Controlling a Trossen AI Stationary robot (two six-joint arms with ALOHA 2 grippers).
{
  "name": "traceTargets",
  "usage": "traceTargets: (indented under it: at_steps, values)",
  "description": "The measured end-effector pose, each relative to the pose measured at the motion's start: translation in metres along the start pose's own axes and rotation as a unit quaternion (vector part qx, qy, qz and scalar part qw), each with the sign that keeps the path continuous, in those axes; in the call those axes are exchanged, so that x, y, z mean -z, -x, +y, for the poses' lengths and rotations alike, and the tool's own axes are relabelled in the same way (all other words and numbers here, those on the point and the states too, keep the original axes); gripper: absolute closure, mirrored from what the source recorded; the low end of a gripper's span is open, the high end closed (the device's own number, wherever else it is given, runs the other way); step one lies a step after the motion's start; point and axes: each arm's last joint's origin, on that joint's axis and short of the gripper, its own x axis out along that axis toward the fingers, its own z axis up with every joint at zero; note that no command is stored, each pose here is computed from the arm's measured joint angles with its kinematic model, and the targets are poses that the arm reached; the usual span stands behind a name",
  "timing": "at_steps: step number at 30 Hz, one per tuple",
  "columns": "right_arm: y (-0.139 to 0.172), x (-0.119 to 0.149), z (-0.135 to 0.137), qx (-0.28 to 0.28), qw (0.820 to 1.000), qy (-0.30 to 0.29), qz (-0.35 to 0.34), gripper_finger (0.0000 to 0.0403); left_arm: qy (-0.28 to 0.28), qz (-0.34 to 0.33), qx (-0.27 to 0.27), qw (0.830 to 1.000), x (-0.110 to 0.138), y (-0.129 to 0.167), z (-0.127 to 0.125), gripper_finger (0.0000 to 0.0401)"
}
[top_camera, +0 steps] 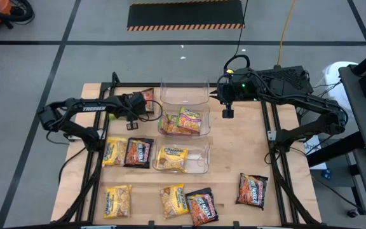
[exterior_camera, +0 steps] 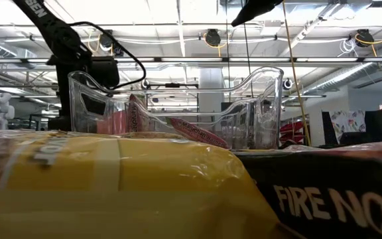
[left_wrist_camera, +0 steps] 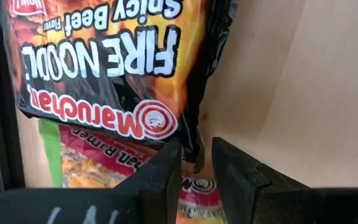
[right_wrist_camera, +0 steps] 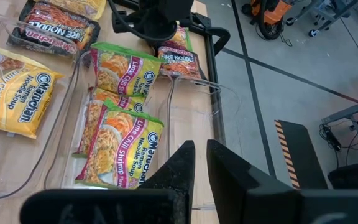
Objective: Sort Maruchan noodles
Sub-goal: Put the black noodle pack into the top transparent bin
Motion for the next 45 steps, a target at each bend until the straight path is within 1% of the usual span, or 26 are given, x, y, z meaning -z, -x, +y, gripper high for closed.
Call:
traceTargets:
  at_steps: [14, 27, 36, 41, 43, 45]
  values:
    - [0.000, 0.000, 0.000, 0.000, 1.000, -0.001, 0.000, 0.0367, -0.003, 0.024, 0.012, 1.000, 0.000, -0.010, -0.003, 0.0304]
    - [0.000, 0.000, 0.000, 0.000, 1.000, -0.002, 0.001, 0.0367, -0.002, 0.025, 0.013, 1.000, 0.000, -0.010, -0.003, 0.0304]
    - [0.000, 0.000, 0.000, 0.000, 1.000, -0.002, 0.000, 0.0367, 0.031, 0.032, 0.013, 0.999, 0.004, -0.013, 0.004, 0.0304]
    - [0.000, 0.000, 0.000, 0.000, 1.000, -0.002, 0.001, 0.0367, 0.041, 0.028, 0.024, 0.998, 0.005, -0.013, 0.005, 0.0304]
    - [0.000, 0.000, 0.000, 0.000, 1.000, -0.002, 0.001, 0.0367, 0.044, 0.026, 0.029, 0.998, 0.005, -0.013, 0.005, 0.0309]
    - [0.000, 0.000, 0.000, 0.000, 1.000, -0.002, 0.001, 0.0367, 0.045, 0.024, 0.034, 0.998, 0.005, -0.013, 0.005, 0.0322]
